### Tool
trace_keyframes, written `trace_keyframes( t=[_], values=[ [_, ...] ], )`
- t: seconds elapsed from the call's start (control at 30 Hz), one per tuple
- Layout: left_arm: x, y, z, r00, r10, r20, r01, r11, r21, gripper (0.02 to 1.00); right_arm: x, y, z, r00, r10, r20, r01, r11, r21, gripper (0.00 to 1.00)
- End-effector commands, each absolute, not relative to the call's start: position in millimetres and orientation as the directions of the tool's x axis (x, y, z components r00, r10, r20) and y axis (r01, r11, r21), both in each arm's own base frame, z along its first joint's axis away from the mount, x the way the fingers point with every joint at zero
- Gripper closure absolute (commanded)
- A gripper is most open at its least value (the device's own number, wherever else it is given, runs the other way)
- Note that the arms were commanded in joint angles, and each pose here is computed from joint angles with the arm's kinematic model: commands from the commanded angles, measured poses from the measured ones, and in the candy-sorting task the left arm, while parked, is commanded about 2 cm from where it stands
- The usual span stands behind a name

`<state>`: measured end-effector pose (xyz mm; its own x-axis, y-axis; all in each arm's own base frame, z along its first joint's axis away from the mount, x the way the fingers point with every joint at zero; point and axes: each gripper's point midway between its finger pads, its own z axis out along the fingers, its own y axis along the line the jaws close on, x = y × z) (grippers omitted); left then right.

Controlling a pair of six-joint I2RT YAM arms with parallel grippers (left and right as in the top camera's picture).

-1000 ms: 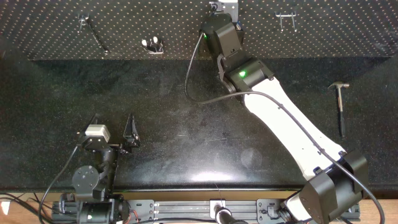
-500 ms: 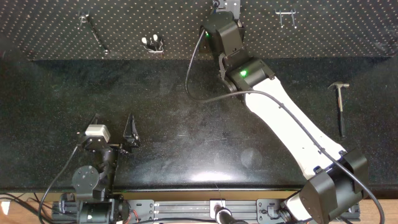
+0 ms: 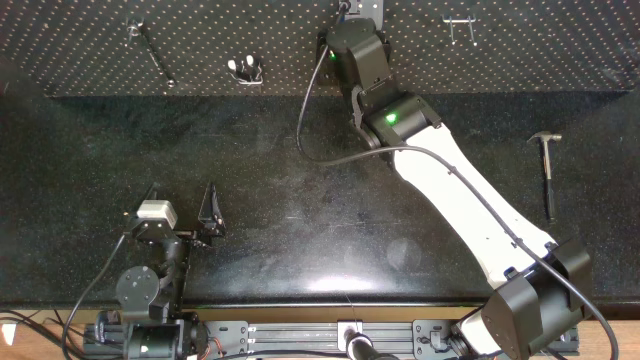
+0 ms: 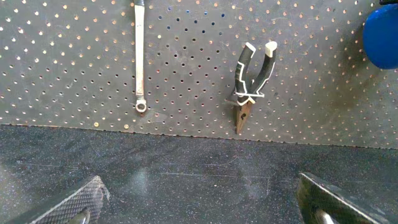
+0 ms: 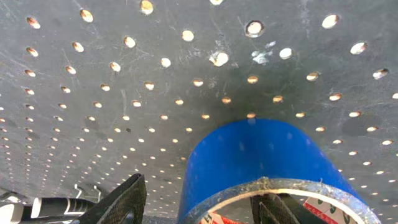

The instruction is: Place Tools Onto Pegboard

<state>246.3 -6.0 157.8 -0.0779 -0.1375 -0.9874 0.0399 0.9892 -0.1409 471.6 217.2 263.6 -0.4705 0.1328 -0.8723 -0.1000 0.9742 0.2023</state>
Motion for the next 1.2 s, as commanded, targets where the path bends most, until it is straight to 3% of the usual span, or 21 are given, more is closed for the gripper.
trace_keyframes(
  t=[0.03,0.5,1.2],
  values=[
    [246,-3,157,-0.077,-0.141,-0.987,0.022,0.990,-0.143,0.023,471,215,261,-0.476,0.133,-0.869,-0.102,0.973,0.205,0.439],
    [246,-3,157,-0.077,-0.141,-0.987,0.022,0.990,-0.143,0.023,467,232,262,-0.497,0.130,-0.858,-0.180,0.951,0.249,0.439],
    [246,-3,157,-0.077,-0.141,-0.987,0.022,0.990,-0.143,0.023,465,232,259,-0.513,0.123,-0.850,-0.185,0.950,0.249,0.439]
  ],
)
